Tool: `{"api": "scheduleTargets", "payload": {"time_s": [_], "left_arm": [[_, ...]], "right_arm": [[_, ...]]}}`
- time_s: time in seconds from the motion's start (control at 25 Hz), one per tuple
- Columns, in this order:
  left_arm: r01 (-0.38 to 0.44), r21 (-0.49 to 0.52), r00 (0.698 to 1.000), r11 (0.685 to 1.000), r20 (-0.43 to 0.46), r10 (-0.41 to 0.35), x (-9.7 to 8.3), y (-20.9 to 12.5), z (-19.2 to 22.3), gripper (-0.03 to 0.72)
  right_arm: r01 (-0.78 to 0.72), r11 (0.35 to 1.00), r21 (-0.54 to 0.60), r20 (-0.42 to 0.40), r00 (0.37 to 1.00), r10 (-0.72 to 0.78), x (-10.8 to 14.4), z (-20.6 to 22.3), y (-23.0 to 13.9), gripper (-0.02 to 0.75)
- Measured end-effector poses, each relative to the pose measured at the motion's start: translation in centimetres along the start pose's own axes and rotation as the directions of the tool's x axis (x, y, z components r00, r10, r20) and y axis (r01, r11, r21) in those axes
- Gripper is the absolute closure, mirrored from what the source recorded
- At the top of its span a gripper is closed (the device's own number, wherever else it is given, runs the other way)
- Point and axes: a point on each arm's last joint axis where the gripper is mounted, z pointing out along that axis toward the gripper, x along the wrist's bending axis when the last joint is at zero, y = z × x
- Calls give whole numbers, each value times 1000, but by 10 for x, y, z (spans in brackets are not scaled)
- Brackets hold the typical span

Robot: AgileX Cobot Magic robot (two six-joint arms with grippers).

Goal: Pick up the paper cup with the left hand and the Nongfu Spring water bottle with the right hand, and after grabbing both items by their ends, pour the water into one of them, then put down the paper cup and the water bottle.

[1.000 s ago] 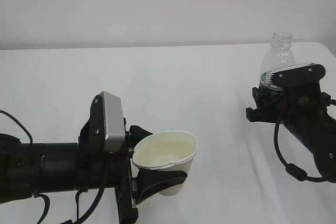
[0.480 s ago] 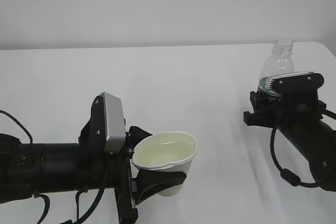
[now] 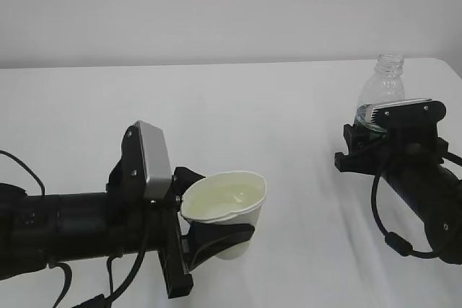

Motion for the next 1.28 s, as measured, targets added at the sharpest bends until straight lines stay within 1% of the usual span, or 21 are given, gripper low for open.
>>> {"api": "scheduleTargets", "payload": {"time_s": [0.28,0.56,0.64,0.92,1.28], "left_arm": [[29,-16,996,999,-78,-30,7,1,0,278],[58,-38,982,998,-179,-64,16,2,-2,284],[74,-47,972,996,-219,-83,20,3,-3,284],[82,-65,932,995,-349,-99,32,3,-6,284],[99,-78,887,992,-445,-123,44,1,-13,284]], "right_arm": [[3,1000,12,-1,1000,-3,0,1,-4,280],[6,1000,25,-1,1000,-6,1,1,-8,280],[6,1000,25,-1,1000,-6,1,1,-8,280],[4,1000,24,-1,1000,-4,1,1,-8,280],[5,1000,23,-8,1000,-4,1,1,-8,280]]}}
